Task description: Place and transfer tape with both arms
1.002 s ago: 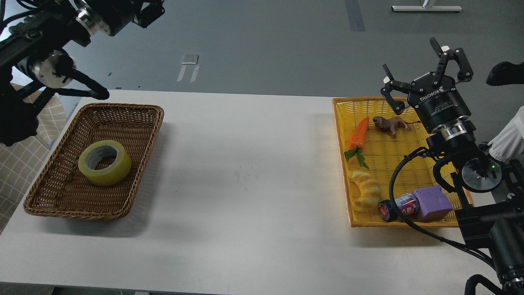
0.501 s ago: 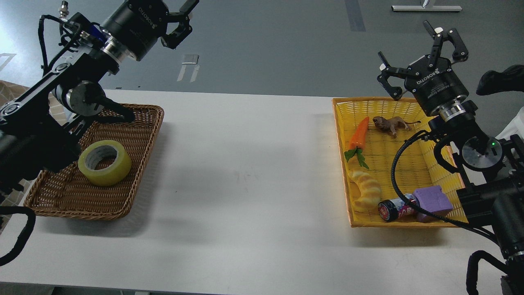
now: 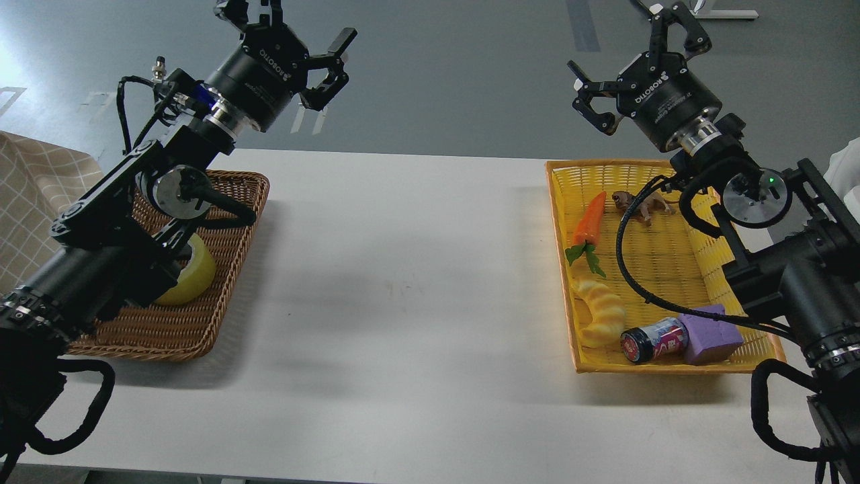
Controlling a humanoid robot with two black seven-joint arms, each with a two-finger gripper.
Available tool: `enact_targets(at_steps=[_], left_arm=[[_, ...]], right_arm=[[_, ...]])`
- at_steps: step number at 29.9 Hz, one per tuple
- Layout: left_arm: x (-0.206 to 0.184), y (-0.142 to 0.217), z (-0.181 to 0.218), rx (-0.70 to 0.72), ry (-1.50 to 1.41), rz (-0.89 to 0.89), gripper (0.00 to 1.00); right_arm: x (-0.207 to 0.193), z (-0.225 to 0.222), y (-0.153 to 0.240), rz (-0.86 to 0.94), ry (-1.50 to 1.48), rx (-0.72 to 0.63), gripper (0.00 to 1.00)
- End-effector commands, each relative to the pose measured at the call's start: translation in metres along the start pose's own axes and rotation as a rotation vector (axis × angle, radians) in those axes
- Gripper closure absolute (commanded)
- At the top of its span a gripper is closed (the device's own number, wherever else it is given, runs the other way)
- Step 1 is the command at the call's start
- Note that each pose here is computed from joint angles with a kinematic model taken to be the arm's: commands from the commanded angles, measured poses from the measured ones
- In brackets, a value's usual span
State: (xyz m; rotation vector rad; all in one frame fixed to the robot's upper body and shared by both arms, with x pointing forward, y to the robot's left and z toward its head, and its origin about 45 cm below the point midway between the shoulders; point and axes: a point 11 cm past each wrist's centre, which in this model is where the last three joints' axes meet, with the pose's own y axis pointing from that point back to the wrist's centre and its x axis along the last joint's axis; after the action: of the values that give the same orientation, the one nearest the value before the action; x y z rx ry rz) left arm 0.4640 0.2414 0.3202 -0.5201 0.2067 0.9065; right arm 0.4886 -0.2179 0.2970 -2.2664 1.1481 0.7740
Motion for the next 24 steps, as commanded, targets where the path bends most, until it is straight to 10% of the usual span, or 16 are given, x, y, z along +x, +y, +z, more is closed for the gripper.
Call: enact_targets(at_steps=[1, 24], left_arm=[[-0.006, -0.006, -0.010, -0.011, 0.036, -0.003, 0.02], [-0.009, -0.004, -0.030, -0.026, 0.119, 0.026, 0.02]], right_arm=[[-0.003, 0.005, -0.002, -0.008, -0.011, -0.001, 0.00], [-0.016, 0.028, -0.011, -0.043, -0.073, -0.004, 0.00]])
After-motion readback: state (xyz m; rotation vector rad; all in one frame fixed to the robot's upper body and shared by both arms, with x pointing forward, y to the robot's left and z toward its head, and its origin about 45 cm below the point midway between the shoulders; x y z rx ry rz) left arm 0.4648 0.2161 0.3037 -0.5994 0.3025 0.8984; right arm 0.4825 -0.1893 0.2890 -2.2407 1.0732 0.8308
